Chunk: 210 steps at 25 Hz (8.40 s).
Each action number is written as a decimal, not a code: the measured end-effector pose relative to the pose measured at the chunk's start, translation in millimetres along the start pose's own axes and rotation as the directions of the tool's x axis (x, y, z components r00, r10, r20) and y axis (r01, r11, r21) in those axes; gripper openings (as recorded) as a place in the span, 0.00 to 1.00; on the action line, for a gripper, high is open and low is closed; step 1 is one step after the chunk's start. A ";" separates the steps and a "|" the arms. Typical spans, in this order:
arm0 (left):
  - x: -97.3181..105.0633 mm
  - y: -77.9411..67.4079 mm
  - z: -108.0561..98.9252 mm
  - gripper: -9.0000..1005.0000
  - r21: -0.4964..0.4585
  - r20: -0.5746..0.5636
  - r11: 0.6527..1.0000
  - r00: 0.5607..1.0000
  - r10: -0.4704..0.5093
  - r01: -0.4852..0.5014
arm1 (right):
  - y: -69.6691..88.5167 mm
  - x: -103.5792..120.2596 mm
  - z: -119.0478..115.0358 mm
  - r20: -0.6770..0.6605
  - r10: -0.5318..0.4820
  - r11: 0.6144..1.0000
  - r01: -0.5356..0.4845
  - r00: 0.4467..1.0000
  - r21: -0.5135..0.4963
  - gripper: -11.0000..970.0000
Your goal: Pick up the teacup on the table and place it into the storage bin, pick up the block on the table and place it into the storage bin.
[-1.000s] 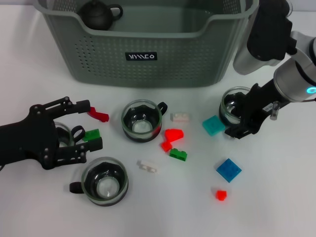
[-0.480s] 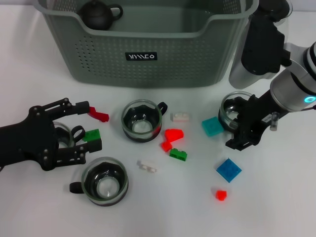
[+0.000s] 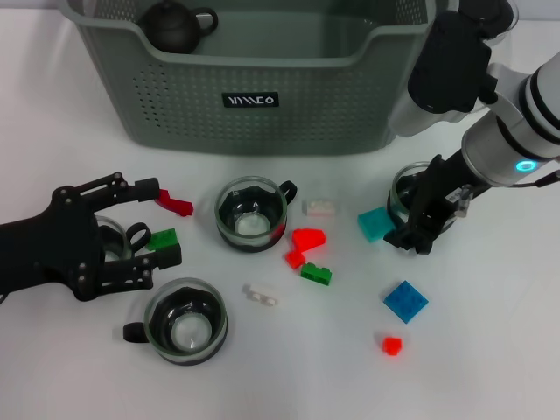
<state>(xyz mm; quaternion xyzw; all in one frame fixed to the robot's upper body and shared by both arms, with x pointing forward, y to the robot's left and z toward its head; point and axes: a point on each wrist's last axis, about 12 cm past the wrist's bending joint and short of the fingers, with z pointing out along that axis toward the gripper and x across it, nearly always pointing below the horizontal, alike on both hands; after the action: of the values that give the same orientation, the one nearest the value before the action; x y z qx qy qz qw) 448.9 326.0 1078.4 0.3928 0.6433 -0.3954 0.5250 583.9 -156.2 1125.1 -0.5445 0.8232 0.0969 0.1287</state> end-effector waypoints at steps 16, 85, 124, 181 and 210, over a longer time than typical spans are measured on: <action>-0.3 1.3 0.2 0.84 -0.008 0.000 1.000 1.000 0.002 -0.002 | -0.1 -1.5 0.0 -0.028 0.079 0.997 -0.079 0.996 0.001 0.19; 8.4 3.4 12.7 0.84 -0.036 0.018 0.998 0.999 -0.041 0.042 | -71.5 -121.3 -13.1 0.332 0.226 0.885 -0.335 0.916 0.323 0.11; 10.8 -9.6 -15.3 0.84 -0.022 -0.038 0.998 0.997 -0.062 0.061 | 26.2 36.8 -119.9 0.512 -0.210 0.967 0.255 0.833 -0.019 0.63; 14.8 -13.3 -15.5 0.84 -0.051 -0.010 0.996 0.997 -0.075 0.074 | 60.1 -65.7 20.5 0.153 -0.475 0.865 0.492 0.867 -0.100 0.52; 16.6 -13.5 -14.4 0.84 -0.057 -0.009 0.995 0.997 -0.082 0.081 | 56.4 -64.3 22.9 0.193 -0.420 0.894 0.441 0.887 -0.082 0.11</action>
<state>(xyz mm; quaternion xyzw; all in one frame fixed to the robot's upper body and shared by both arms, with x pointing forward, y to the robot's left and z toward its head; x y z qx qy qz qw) 428.9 335.7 1065.3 0.3534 0.6727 -0.3958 0.5156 558.5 -71.3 1124.9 -0.7101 0.6601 0.1629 0.1830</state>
